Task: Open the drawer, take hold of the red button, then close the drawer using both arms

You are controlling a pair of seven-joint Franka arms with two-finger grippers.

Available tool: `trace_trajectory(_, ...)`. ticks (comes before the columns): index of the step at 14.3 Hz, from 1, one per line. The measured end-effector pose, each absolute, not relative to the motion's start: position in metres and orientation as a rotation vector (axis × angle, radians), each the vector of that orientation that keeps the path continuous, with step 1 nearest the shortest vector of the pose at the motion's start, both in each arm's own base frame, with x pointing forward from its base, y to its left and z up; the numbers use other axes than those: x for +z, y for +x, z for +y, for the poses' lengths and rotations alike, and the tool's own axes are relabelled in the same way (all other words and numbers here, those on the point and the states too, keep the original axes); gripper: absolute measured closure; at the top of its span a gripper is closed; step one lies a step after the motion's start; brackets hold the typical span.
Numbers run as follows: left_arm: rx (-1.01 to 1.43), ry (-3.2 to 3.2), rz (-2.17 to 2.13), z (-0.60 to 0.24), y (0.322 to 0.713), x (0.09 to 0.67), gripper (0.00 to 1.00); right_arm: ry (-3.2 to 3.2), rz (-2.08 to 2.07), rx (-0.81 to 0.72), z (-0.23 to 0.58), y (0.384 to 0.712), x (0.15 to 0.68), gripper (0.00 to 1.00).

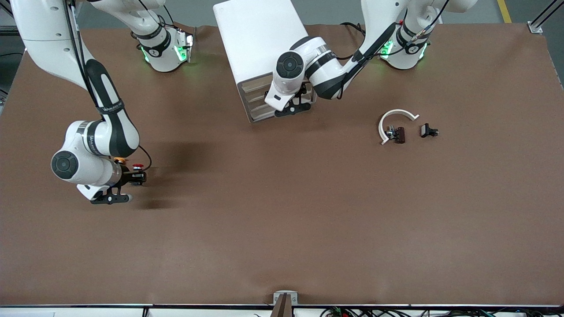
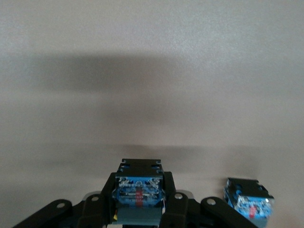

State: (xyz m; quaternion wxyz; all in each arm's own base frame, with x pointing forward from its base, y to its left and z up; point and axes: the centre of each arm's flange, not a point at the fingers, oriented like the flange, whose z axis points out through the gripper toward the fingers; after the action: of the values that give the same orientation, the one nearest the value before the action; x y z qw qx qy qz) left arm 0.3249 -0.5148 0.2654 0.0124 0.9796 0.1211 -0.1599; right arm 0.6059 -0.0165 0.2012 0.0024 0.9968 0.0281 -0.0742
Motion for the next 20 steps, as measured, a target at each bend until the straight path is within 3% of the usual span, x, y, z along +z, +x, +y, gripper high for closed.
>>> trace_trajectory(3,-0.484,3.035,0.426,-0.510,0.338,0.269,0.00,3.124,0.091,-0.206,-0.016,0.606,0.182,0.59)
trace_trajectory(7,-0.364,2.994,0.569,-0.461,0.416,0.289,0.00,3.122,0.090,-0.219,-0.017,0.603,0.174,0.59)
trace_trajectory(8,-0.332,2.984,0.612,-0.444,0.435,0.295,0.00,3.122,0.090,-0.221,-0.016,0.603,0.174,0.54)
trace_trajectory(11,-0.258,2.950,0.745,-0.392,0.482,0.322,0.00,3.123,0.092,-0.230,-0.016,0.603,0.178,0.26)
trace_trajectory(14,-0.167,2.921,0.834,-0.324,0.526,0.358,0.00,3.131,0.110,-0.262,-0.007,0.606,0.216,0.00)
trace_trajectory(20,-0.046,2.904,0.937,-0.174,0.583,0.406,0.00,3.154,0.138,-0.191,0.005,0.600,0.346,0.00)
